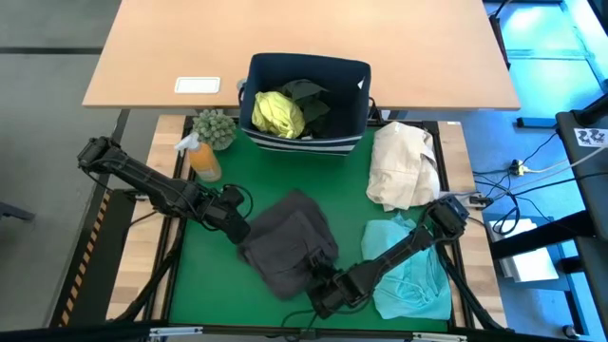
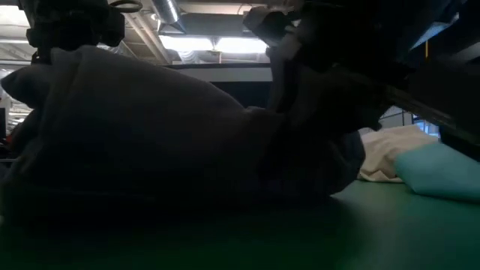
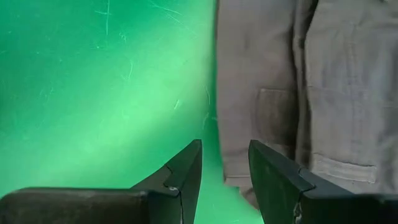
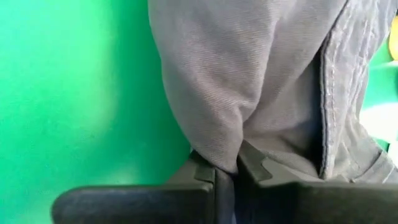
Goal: Fold laundry
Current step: Stack the black shorts on the blue shorts
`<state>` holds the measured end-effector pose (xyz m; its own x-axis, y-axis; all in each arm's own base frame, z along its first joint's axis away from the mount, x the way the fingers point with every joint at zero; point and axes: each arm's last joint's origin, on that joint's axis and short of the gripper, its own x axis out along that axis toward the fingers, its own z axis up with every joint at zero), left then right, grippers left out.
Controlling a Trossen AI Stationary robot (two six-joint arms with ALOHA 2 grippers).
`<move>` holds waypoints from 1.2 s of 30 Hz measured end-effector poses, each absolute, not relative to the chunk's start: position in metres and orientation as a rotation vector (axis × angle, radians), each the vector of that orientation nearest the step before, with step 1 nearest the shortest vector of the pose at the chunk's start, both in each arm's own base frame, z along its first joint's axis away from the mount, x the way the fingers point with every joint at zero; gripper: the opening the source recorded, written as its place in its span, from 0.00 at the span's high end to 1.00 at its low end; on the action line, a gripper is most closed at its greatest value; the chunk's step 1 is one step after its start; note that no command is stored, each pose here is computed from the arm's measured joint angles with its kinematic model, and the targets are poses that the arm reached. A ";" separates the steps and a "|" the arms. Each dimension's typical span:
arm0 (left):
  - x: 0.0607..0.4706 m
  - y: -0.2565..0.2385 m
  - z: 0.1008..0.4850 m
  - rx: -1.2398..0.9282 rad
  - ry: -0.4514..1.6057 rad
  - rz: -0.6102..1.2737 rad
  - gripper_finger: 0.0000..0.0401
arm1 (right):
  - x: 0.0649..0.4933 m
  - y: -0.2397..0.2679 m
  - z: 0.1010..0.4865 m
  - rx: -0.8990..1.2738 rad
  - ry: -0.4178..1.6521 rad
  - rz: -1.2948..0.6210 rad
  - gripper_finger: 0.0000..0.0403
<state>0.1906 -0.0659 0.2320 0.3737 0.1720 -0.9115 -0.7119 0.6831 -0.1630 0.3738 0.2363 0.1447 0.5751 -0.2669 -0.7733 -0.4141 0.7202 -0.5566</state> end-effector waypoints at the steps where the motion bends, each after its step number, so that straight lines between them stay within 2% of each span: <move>1: 0.191 -0.066 0.232 -0.605 1.043 0.612 0.69 | 0.376 0.234 0.145 -0.786 0.978 0.091 0.96; 8: 0.191 -0.066 0.232 -0.607 1.041 0.615 0.69 | 0.383 0.230 0.146 -0.713 0.957 0.106 0.94; 16: 0.196 -0.067 0.234 -0.741 0.961 0.655 0.69 | 0.385 0.228 0.146 -0.700 0.951 0.099 0.94; 26: 0.202 -0.066 0.237 -0.668 0.854 0.644 0.69 | 0.387 0.227 0.147 -0.629 0.950 0.088 0.93; 31: 0.212 -0.070 0.243 -0.691 0.776 0.548 0.69 | 0.387 0.227 0.147 -0.617 0.950 0.081 0.93; 36: 0.230 -0.088 0.262 -0.612 0.624 0.234 0.69 | 0.387 0.227 0.147 -0.613 0.952 0.079 0.93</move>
<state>0.2295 -0.0878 0.2616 0.7925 0.0250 -0.6094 -0.3819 0.7993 -0.4639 0.3866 0.2270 0.1467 0.5909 -0.1991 -0.7818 -0.3246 0.8285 -0.4563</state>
